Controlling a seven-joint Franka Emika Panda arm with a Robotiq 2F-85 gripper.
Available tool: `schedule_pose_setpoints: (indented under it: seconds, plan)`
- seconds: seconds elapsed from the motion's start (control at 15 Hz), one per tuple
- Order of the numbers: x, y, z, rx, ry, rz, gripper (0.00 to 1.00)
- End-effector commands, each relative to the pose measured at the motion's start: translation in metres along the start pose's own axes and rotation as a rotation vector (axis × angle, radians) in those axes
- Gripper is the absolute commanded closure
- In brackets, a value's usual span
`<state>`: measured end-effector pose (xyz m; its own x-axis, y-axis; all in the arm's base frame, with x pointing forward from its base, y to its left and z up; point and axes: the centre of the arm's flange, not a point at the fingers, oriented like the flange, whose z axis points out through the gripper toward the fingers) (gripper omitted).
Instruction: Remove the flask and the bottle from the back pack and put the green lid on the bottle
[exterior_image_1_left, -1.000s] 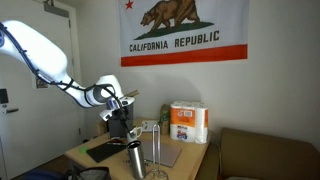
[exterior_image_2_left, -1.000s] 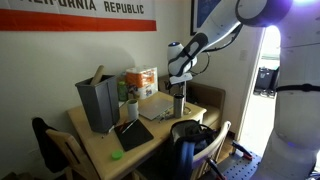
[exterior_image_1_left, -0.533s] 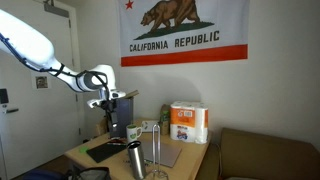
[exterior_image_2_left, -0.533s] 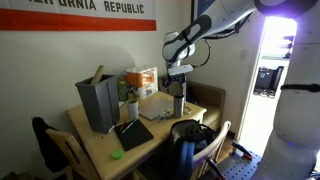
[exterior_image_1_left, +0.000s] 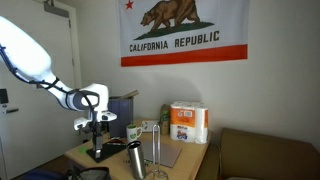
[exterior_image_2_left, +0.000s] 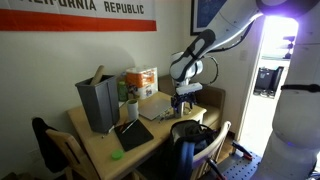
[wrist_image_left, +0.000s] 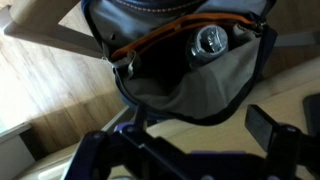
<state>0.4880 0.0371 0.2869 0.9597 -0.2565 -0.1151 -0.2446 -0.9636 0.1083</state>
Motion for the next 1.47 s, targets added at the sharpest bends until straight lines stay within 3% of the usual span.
schedule_pose_setpoints:
  seconds: [0.0, 0.6, 1.4]
  plan:
    - [-0.027, 0.009, 0.047, 0.056, -0.020, 0.012, 0.00]
    - [-0.040, 0.004, 0.140, 0.093, 0.046, -0.052, 0.00]
    - [-0.048, 0.006, 0.188, 0.122, 0.023, -0.075, 0.00]
